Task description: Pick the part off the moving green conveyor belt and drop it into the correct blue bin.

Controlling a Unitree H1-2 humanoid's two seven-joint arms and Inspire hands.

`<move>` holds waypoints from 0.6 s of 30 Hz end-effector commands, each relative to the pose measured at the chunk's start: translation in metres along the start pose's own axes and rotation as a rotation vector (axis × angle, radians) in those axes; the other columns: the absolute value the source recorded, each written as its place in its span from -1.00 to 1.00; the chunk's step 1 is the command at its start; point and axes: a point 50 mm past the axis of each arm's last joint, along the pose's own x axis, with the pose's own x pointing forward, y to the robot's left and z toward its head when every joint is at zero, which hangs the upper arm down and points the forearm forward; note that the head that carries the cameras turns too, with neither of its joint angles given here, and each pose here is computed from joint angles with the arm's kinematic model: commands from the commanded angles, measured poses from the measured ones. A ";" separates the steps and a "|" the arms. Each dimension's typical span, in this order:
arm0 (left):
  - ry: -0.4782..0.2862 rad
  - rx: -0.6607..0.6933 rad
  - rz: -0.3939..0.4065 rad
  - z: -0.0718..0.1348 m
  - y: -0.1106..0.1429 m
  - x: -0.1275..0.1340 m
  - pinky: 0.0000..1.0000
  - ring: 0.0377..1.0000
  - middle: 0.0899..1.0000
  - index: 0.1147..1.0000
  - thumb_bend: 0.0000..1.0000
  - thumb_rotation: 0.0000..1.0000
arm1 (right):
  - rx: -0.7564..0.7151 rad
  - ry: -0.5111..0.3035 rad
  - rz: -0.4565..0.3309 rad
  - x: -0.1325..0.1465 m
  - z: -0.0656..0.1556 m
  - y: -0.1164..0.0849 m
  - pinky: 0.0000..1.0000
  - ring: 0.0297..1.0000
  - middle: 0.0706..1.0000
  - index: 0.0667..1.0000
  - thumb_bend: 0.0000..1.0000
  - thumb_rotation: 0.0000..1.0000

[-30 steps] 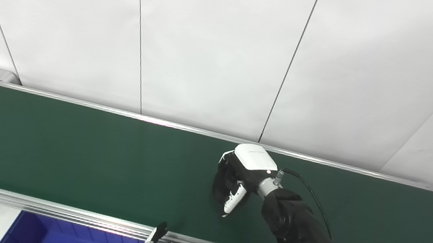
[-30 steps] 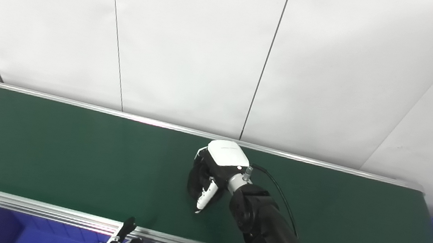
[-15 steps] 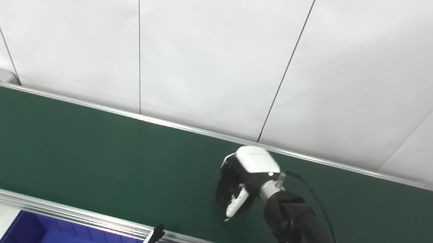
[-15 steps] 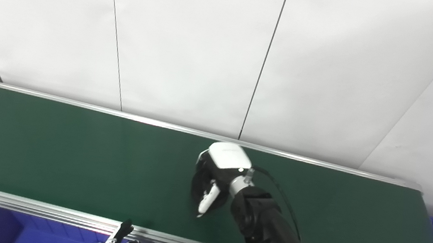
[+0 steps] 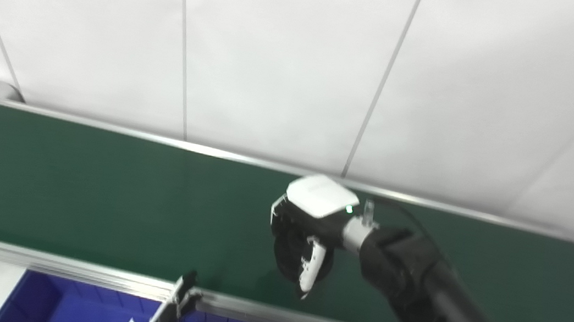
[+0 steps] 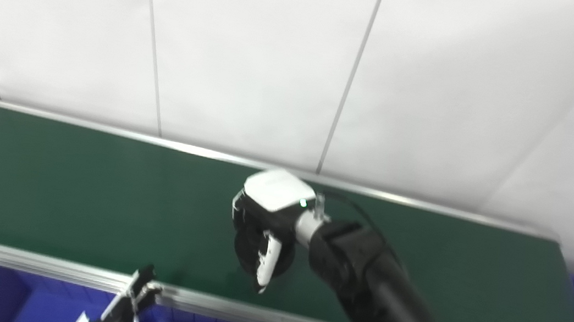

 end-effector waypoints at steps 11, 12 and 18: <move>-0.015 0.005 -0.042 0.021 0.041 0.006 1.00 0.98 1.00 1.00 0.81 0.88 | -0.010 -0.008 0.133 -0.064 0.019 0.018 -0.36 -0.21 -0.03 -0.09 0.03 -1.00; -0.011 0.008 -0.044 0.022 0.044 0.006 0.97 0.96 1.00 1.00 0.82 0.88 | -0.002 -0.007 0.141 -0.065 0.021 0.018 -0.35 -0.21 -0.03 -0.09 0.03 -1.00; 0.000 0.022 -0.067 0.031 0.066 0.015 0.88 0.96 1.00 1.00 0.89 0.86 | 0.048 0.001 0.106 -0.083 0.033 0.031 -0.45 -0.25 -0.04 -0.05 0.03 -1.00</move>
